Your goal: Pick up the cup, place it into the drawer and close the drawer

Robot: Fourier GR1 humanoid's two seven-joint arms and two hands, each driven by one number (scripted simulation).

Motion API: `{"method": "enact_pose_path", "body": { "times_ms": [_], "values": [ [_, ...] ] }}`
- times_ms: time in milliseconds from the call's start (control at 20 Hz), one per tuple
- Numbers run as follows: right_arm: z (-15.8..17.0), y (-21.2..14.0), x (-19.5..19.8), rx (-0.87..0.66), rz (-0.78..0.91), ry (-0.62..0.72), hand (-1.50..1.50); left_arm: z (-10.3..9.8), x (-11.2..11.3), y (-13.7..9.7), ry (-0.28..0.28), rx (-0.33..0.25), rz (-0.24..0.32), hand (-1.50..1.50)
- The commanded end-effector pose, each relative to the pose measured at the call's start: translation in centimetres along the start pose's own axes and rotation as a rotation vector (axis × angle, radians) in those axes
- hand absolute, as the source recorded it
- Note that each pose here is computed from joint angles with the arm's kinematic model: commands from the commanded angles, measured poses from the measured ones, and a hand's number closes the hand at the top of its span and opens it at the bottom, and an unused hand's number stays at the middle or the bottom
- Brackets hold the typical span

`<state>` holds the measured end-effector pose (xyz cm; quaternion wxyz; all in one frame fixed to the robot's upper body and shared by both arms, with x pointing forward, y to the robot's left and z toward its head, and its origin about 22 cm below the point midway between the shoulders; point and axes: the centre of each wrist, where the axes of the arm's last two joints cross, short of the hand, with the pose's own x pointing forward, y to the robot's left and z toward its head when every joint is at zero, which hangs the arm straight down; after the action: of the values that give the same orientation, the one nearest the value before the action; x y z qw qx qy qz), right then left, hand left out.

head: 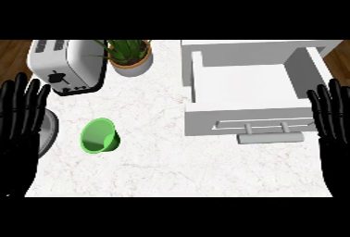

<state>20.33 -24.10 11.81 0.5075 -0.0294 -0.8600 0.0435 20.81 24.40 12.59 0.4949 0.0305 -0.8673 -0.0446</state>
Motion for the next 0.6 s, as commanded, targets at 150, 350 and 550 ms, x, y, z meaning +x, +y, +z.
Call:
{"method": "enact_pose_path", "body": {
  "times_ms": [150, 350, 550],
  "values": [
    [0.5, -1.1, -0.1, -0.007, -0.027, -0.058, -1.5, 0.7, -1.5, -0.3, 0.011, -0.052, 0.029, -1.5],
    [-0.2, 0.3, -0.1, 0.182, -0.036, 0.098, -1.5, 1.0, -3.9, 0.9, 0.195, 0.095, 0.241, -1.5],
    [-3.1, 1.2, -1.8, 0.164, -0.033, 0.118, -1.5, -0.8, -5.4, -0.4, 0.216, 0.092, 0.264, -1.5]
  ]
}}
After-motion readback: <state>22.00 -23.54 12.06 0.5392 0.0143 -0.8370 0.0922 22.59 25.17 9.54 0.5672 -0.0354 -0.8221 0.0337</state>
